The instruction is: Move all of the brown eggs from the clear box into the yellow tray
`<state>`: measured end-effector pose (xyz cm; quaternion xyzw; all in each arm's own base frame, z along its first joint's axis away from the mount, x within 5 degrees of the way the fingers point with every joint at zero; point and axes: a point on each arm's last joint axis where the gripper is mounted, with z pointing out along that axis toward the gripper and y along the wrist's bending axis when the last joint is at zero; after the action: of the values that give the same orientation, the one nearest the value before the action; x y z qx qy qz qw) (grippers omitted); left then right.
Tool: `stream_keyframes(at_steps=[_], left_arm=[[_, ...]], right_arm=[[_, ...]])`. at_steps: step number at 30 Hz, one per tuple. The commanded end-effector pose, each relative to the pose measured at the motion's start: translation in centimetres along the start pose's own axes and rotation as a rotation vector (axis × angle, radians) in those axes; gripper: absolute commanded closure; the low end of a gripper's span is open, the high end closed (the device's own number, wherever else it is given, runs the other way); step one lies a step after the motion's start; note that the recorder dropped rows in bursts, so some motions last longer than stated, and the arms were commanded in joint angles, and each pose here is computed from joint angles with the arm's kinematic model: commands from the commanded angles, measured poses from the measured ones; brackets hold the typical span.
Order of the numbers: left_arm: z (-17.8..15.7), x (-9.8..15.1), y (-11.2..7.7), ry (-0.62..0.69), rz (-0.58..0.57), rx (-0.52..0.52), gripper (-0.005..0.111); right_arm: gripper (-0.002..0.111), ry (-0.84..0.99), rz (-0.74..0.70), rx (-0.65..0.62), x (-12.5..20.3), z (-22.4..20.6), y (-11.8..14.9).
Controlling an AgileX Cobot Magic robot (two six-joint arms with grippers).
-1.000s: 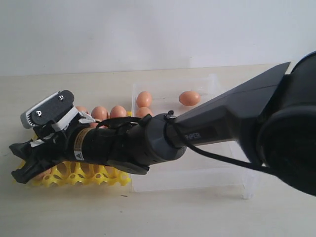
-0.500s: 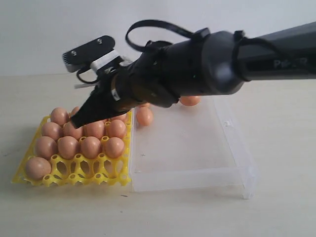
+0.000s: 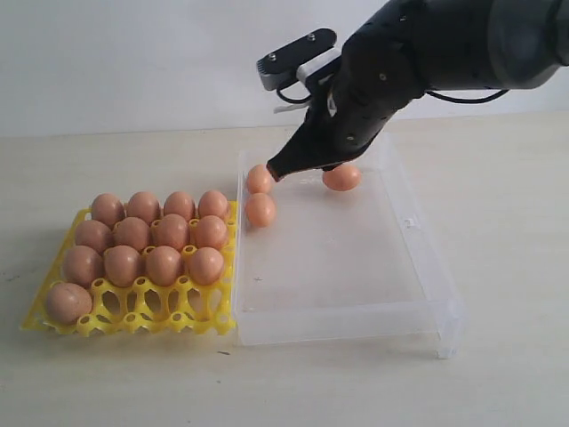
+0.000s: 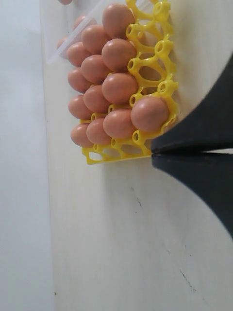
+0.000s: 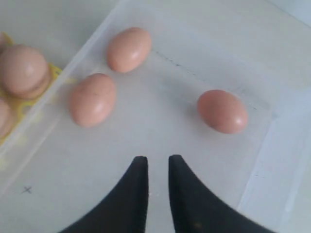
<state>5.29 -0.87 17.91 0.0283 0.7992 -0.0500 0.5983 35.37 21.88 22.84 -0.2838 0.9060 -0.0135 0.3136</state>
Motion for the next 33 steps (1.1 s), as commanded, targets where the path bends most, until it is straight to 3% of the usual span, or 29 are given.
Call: stream_keyframes(at_steps=[1,7,17,21,24,27,33], left_arm=[[-0.1,-0.2,0.0,-0.019,0.0,-0.002,0.107],[-0.1,-0.2,0.0,-0.019,0.0,-0.002,0.107],[-0.1,-0.2,0.0,-0.019,0.0,-0.002,0.107],[-0.1,-0.2,0.0,-0.019,0.0,-0.002,0.107],[-0.1,-0.2,0.0,-0.019,0.0,-0.002,0.107],[-0.1,-0.2,0.0,-0.019,0.0,-0.002,0.107],[-0.1,-0.2,0.0,-0.019,0.0,-0.002,0.107]], right_arm=[[0.069,0.01,0.005,0.003,0.4,1.4,-2.4],[0.053,0.067,0.005,0.02,1.4,4.3,-4.1],[0.05,0.041,0.062,0.035,-0.8,7.3,-5.7],[0.051,0.198,0.189,-0.085,0.1,7.2,-3.6],[0.066,0.455,0.118,-0.219,2.2,6.2,-0.9],[0.078,0.589,0.074,-0.287,4.1,5.9,0.8],[0.079,0.763,0.049,-0.358,7.9,4.9,3.4]])
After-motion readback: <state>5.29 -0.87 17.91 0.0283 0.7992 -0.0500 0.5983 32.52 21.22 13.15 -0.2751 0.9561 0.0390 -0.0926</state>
